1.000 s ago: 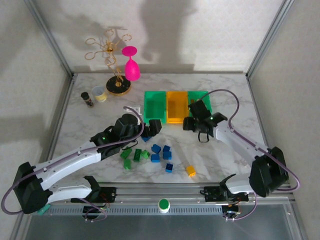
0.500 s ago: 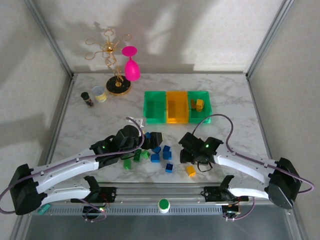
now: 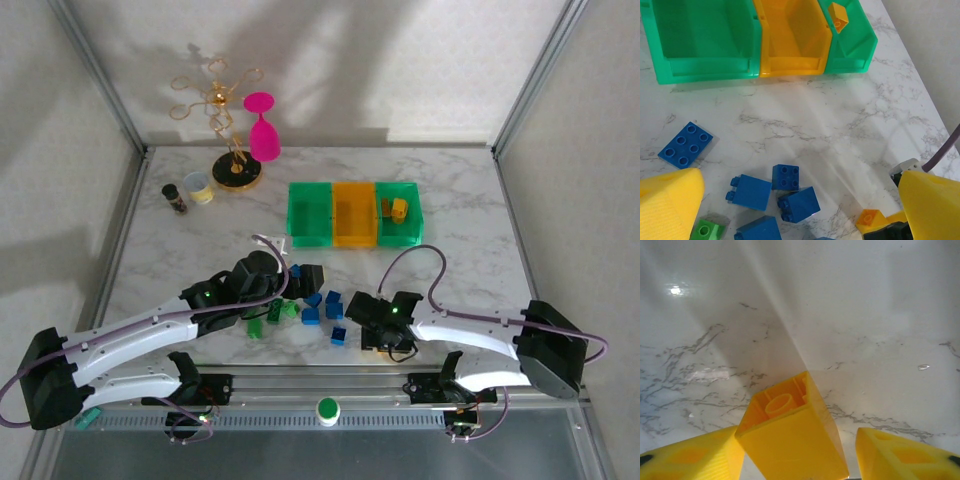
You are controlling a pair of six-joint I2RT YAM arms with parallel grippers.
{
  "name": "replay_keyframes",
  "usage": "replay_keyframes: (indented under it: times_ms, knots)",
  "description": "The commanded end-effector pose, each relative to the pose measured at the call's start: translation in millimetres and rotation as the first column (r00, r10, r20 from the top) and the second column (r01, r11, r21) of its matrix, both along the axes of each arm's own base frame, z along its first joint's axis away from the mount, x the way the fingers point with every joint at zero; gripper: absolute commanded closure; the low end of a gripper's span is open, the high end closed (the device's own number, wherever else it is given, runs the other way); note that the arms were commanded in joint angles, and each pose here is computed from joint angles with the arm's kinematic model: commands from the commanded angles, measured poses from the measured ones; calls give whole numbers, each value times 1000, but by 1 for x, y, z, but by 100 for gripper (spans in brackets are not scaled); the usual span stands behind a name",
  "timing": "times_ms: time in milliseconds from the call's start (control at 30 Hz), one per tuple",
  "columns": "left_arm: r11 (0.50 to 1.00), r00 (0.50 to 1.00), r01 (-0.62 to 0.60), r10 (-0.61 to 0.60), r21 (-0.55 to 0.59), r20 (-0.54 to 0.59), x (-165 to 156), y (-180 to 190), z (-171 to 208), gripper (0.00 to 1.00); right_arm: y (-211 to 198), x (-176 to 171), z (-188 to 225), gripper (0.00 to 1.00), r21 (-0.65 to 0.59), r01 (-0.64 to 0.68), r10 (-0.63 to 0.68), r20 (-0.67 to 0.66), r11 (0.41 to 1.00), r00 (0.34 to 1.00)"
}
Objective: Sort the legos into containers by color
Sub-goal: Pick up the lego from the bottom-center of the table.
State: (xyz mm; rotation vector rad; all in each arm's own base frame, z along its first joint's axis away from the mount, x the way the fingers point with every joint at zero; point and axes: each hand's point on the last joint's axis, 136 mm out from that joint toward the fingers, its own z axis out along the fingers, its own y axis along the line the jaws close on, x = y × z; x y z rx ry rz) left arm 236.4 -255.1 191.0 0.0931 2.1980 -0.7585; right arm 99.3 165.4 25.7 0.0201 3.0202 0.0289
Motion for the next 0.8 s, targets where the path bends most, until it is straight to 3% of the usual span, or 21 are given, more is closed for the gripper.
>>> replay_keyframes:
  times_ms: [0, 367, 567, 767]
  knots:
    - [999, 1000, -29, 29, 31, -1, -2, 10, -7, 0, -5, 0, -5, 45, -36, 13, -12, 9, 999, 1000]
    - [999, 999, -41, 41, 31, 4, 0, 11, -6, 0, -2, 7, -1, 63, -39, 5, -3, 42, 999, 999]
    - [999, 999, -48, 48, 22, 19, 5, 7, 1, 0, 11, 27, 18, 64, 4, -5, 5, 105, 1000, 994]
    - [998, 997, -58, 57, 16, 42, 10, 4, 11, 0, 12, 74, 55, 64, 34, 14, -20, 210, 999, 977]
